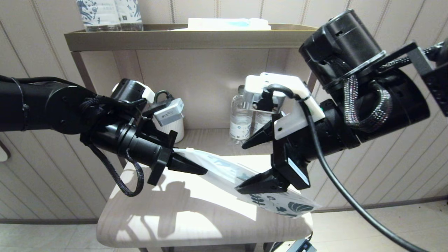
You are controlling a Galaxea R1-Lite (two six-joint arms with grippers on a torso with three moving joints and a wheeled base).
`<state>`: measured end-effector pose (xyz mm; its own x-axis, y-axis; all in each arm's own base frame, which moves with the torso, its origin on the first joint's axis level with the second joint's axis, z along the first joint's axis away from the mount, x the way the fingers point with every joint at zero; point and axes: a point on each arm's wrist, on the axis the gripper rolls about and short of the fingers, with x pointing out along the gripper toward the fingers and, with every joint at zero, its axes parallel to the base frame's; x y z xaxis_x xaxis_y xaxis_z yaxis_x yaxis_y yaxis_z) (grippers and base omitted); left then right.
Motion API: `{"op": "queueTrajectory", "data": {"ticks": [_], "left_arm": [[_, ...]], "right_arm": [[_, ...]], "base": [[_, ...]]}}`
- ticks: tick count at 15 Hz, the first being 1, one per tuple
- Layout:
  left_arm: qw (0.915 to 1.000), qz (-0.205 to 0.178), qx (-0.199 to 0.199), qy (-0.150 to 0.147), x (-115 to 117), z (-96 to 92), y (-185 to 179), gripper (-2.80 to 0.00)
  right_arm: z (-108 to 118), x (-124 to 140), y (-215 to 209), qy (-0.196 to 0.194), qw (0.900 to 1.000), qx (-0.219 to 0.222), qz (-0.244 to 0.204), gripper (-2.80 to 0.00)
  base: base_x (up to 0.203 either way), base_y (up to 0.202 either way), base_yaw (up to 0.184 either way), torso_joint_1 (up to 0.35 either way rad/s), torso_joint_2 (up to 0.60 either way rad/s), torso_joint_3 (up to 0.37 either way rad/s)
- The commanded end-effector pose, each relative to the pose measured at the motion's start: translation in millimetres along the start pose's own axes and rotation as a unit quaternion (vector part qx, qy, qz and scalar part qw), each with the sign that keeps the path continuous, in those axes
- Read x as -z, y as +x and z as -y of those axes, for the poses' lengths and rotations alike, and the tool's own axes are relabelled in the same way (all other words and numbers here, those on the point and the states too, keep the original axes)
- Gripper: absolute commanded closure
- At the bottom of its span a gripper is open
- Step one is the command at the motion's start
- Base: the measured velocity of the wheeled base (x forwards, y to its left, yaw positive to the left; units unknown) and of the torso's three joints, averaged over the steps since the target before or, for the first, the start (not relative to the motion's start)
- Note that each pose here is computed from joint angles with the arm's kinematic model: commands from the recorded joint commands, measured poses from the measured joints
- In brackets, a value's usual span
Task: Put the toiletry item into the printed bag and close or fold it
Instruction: Close the strorage bag and place it on the desk
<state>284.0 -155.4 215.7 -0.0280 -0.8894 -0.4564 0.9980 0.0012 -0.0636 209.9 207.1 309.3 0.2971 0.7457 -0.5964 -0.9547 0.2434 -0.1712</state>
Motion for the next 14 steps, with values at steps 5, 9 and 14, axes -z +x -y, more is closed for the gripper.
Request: {"op": "queueTrajectory", "data": {"ticks": [5, 9, 14], "left_arm": [[1.0, -0.002, 0.007, -0.004, 0, -0.4, 4, 0.0], [1.0, 0.003, 0.007, -0.003, -5, -1.1, 4, 0.0], [0.9999, 0.002, 0.01, -0.007, -3, -6.6, 9, 0.0]], "right_arm": [[-6, -22, 19, -0.027, 0.999, -0.009, 0.016, -2.8], [-6, -28, 29, -0.032, 0.998, -0.004, 0.048, -2.8], [-1, -25, 48, -0.029, 0.996, 0.008, 0.079, -2.8]], "base": [[0.0, 0.0, 0.0, 0.0, 0.0, 0.0], [0.0, 0.0, 0.0, 0.0, 0.0, 0.0], [0.0, 0.0, 0.0, 0.0, 0.0, 0.0]]}}
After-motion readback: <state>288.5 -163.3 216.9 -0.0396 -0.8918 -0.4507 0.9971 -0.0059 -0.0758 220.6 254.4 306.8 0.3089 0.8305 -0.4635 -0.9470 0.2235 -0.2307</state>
